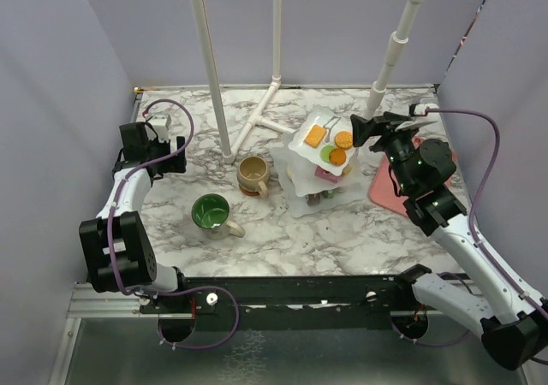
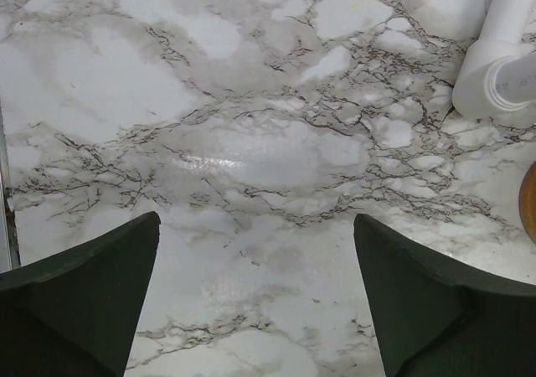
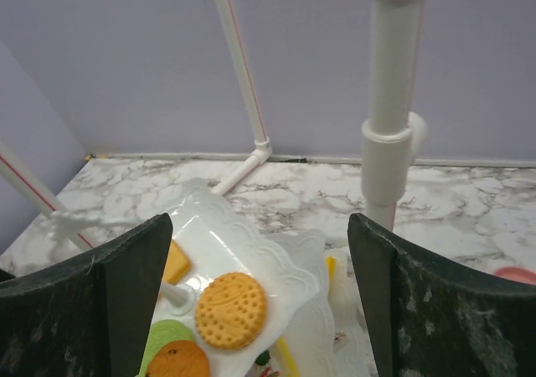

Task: Serve the afternoon tea
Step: Reset both arms

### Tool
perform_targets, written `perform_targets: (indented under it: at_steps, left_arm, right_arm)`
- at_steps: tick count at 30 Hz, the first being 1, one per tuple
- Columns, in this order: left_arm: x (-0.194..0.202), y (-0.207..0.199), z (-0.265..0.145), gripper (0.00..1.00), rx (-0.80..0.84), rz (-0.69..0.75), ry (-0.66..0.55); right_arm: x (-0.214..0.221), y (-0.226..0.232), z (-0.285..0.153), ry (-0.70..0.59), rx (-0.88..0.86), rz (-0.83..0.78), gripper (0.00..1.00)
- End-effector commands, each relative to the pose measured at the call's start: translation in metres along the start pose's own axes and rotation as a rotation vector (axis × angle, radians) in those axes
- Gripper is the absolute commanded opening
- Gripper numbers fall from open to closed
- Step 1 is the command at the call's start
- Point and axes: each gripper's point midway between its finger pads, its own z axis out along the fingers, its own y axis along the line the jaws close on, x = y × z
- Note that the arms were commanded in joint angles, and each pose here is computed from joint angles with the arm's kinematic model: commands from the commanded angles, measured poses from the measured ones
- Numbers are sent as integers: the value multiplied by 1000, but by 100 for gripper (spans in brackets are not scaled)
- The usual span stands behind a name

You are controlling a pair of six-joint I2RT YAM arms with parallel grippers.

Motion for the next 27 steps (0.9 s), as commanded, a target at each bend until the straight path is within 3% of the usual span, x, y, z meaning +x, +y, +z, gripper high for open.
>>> perform_targets:
  at_steps: [1,7,15,21,27]
  left_arm:
    - [-17,-2,0,99,26,-1,-51]
    - [-14,-3,0,99,34,2,-47]
    - [-10,-9,2,99,60,-3,-77]
    - [1,-11,10,99,62,-30,-98]
    - [5,-28,15,99,108,-103,-255]
  right_arm:
    - [5,-6,-3,36,-21,49,89]
    - [-10,-23,6,26,53,33,89]
    - [-6,-135,2,10,343,153,91]
    - [61,-242,-32,2,746,292,94]
    - [141,-283,-60,76,895,149,98]
